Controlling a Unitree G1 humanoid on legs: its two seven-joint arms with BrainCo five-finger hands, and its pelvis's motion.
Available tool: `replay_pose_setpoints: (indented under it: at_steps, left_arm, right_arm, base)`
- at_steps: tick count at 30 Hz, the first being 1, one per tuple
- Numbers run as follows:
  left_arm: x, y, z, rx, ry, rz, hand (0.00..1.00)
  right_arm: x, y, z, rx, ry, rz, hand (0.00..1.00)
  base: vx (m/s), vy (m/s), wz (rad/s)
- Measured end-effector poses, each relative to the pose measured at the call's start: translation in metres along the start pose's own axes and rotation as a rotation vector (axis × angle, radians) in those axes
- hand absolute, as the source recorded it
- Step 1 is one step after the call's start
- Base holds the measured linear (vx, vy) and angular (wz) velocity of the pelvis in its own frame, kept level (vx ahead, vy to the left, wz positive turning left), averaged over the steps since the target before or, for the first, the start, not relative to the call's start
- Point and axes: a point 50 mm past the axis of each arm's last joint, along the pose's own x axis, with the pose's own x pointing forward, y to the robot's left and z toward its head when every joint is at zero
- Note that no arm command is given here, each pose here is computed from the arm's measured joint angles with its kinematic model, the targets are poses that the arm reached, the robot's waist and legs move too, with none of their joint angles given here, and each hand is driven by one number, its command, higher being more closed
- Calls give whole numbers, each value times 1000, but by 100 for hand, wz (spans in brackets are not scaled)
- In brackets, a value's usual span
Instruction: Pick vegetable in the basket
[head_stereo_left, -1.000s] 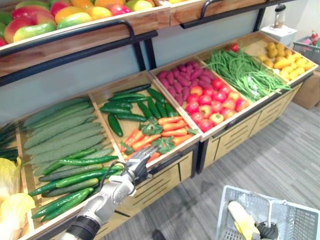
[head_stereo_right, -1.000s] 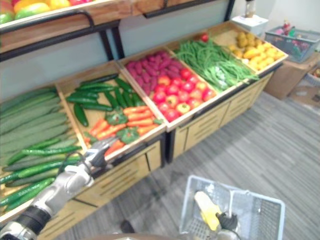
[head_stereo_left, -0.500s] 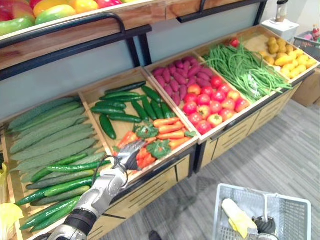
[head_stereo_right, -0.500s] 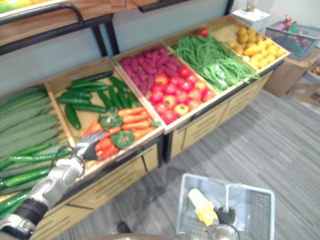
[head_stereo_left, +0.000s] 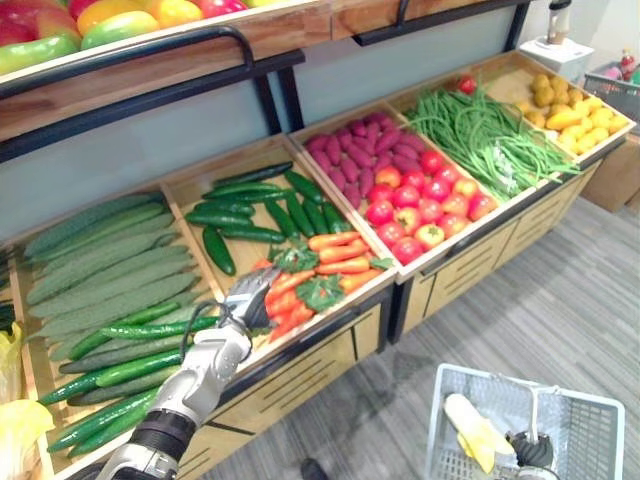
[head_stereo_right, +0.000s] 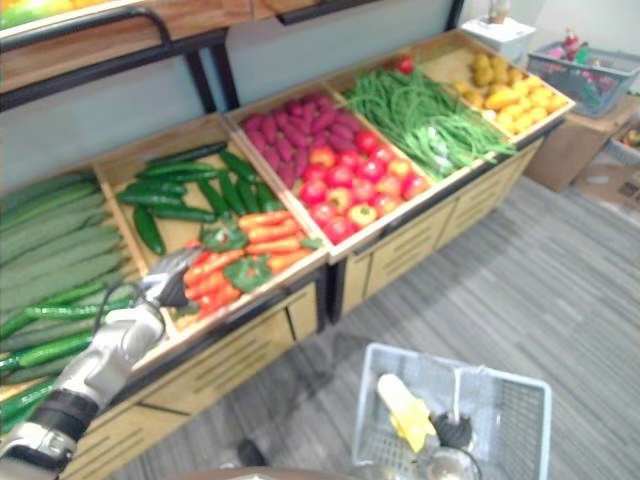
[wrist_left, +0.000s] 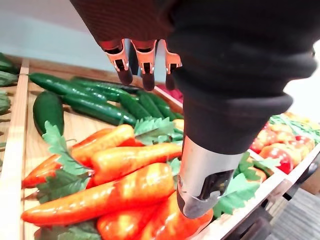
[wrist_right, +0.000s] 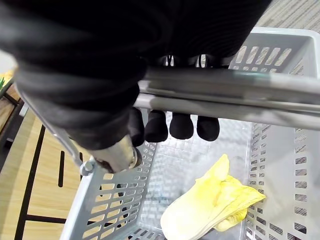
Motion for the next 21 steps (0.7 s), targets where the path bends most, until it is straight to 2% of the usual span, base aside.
replay_pose_setpoints:
  at_steps: [10,21]
  left_arm:
    - [9,7,-3,8,26,16,0]
    - [21,22,3,-46,59,117,0]
  right_arm:
    - [6,1,23,32,-75,8,100]
    - [8,2,50,45,-167,8,100]
  base:
    - [28,-15,-2]
    - [14,-38,-13]
